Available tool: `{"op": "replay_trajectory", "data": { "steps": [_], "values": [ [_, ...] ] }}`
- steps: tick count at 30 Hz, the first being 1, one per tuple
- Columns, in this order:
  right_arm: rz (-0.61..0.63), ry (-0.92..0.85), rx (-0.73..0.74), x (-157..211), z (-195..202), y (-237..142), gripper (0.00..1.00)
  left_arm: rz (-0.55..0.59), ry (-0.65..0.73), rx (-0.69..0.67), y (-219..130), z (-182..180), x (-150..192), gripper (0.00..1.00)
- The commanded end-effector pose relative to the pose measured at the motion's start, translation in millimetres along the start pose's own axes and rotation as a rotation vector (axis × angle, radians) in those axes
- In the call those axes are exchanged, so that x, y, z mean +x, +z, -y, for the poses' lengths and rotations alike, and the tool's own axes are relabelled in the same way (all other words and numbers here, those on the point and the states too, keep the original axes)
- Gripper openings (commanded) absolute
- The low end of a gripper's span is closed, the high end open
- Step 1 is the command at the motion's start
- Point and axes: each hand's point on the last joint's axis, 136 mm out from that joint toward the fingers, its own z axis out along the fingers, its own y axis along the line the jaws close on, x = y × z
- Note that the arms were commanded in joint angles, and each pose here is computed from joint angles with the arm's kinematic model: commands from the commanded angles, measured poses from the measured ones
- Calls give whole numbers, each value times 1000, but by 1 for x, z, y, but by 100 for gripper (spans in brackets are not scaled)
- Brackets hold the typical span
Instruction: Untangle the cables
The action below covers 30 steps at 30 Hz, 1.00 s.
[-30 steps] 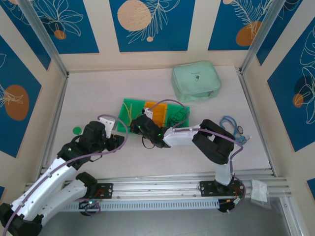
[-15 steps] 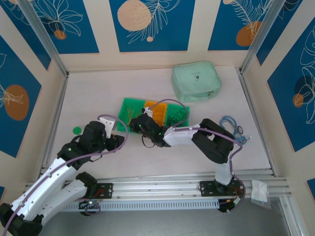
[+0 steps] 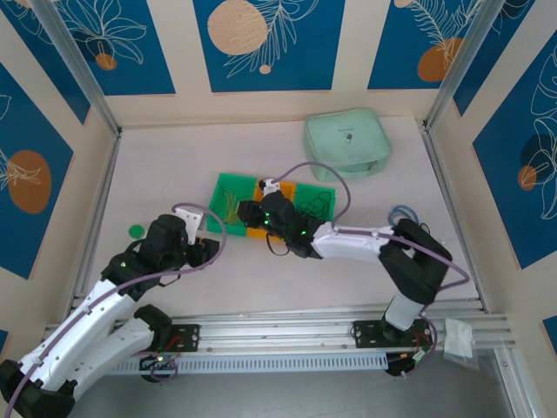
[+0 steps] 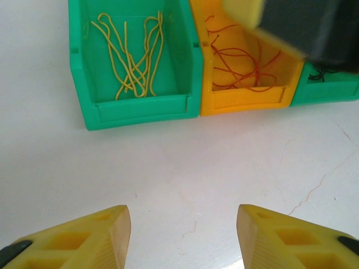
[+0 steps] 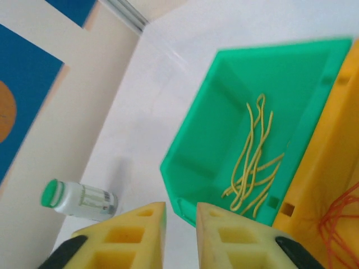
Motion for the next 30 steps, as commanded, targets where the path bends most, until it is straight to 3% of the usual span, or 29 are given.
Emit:
{"op": "replay_trajectory", "data": {
  "steps": [1,11,20,25,30],
  "values": [
    [28,-155,42,-18,8,-27,28,50,9,1,-7,3,-14,53],
    [180,-123,222,-85,88,-147,40,153,10,-4,-8,3,-34,59],
    [317,-130,504,-108,162,-255,48,327,0,-224,-8,-38,-52,82],
    [295,-105,555,-105,181,-272,50,406,14,-347,-10,-58,-63,99],
    [259,-62,527,-100,190,-264,50,458,73,-443,-11,-69,-80,99]
  ]
}}
